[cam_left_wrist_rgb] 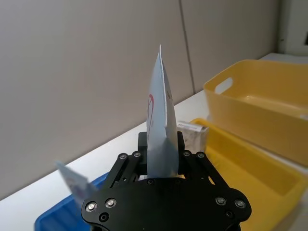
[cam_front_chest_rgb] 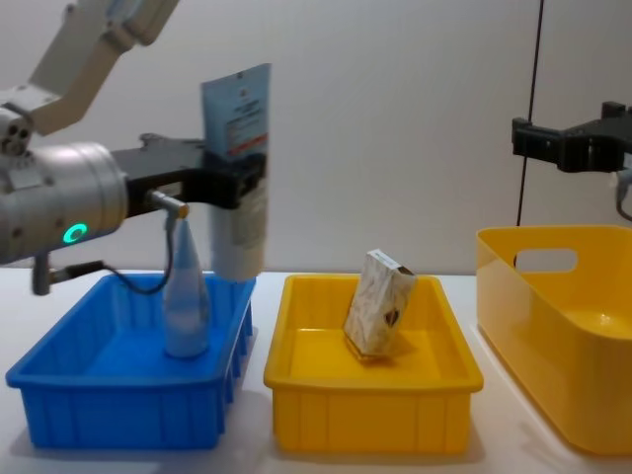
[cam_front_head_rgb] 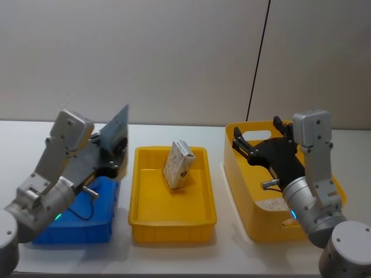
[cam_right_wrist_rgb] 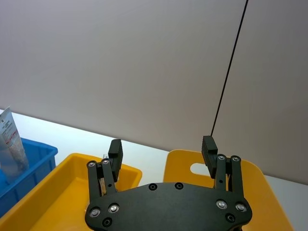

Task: Bimanual collaborative sorting of washing and personal care products

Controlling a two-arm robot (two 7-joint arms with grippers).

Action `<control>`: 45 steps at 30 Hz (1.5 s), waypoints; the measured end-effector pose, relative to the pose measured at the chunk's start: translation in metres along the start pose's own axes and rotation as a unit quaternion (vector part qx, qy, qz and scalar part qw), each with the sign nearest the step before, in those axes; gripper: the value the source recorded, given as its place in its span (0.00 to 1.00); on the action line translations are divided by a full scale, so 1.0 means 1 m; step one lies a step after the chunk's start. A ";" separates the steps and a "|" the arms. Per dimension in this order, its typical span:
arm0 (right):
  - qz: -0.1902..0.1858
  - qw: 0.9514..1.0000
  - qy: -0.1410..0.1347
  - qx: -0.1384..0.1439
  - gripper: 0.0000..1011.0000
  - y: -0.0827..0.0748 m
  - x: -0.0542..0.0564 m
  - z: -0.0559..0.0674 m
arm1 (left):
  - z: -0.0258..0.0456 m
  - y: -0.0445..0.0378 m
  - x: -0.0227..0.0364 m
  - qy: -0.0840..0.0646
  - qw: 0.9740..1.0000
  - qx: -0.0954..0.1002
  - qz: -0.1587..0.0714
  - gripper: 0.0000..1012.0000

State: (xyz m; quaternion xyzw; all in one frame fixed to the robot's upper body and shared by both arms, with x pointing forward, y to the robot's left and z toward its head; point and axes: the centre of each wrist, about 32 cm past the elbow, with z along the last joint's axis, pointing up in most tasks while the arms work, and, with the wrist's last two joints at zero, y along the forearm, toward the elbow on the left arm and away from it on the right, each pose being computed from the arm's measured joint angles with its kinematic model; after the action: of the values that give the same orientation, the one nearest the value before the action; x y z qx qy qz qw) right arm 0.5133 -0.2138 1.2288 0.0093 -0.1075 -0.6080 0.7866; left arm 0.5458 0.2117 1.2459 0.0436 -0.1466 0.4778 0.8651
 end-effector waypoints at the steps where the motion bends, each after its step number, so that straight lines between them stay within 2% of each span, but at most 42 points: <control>1: 0.000 1.000 0.000 0.000 0.99 0.000 0.000 0.000 | 0.0024 -0.0025 -0.0025 0.001 1.000 -0.005 -0.008 0.26; 11: 0.000 1.000 0.000 0.000 0.99 0.000 0.000 0.000 | 0.0178 -0.0221 -0.0181 0.010 0.998 -0.032 -0.054 0.26; 18: 0.000 1.000 0.000 0.000 0.99 0.000 0.000 0.000 | 0.0250 -0.0326 -0.0249 0.013 0.996 -0.044 -0.072 0.26; 25: 0.011 1.000 0.001 0.000 0.99 0.000 0.001 0.000 | 0.0293 -0.0383 -0.0288 0.015 0.995 -0.051 -0.082 0.26; 32: 0.042 0.999 0.005 -0.002 0.99 -0.001 0.002 0.000 | 0.0319 -0.0416 -0.0310 0.016 0.994 -0.054 -0.088 0.26; 38: 0.081 0.997 0.007 -0.007 0.99 -0.002 0.003 0.000 | 0.0334 -0.0434 -0.0321 0.016 0.994 -0.057 -0.092 0.26; 45: 0.129 0.992 0.006 -0.012 0.99 -0.001 0.005 0.001 | 0.0343 -0.0445 -0.0329 0.016 0.994 -0.058 -0.094 0.26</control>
State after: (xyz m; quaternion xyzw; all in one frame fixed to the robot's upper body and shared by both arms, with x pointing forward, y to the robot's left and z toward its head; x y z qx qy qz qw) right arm 0.5132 -0.2186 1.2304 -0.0109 -0.0959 -0.5023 0.8593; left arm 0.5595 0.1535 1.2718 -0.0006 -0.1554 0.3860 0.9093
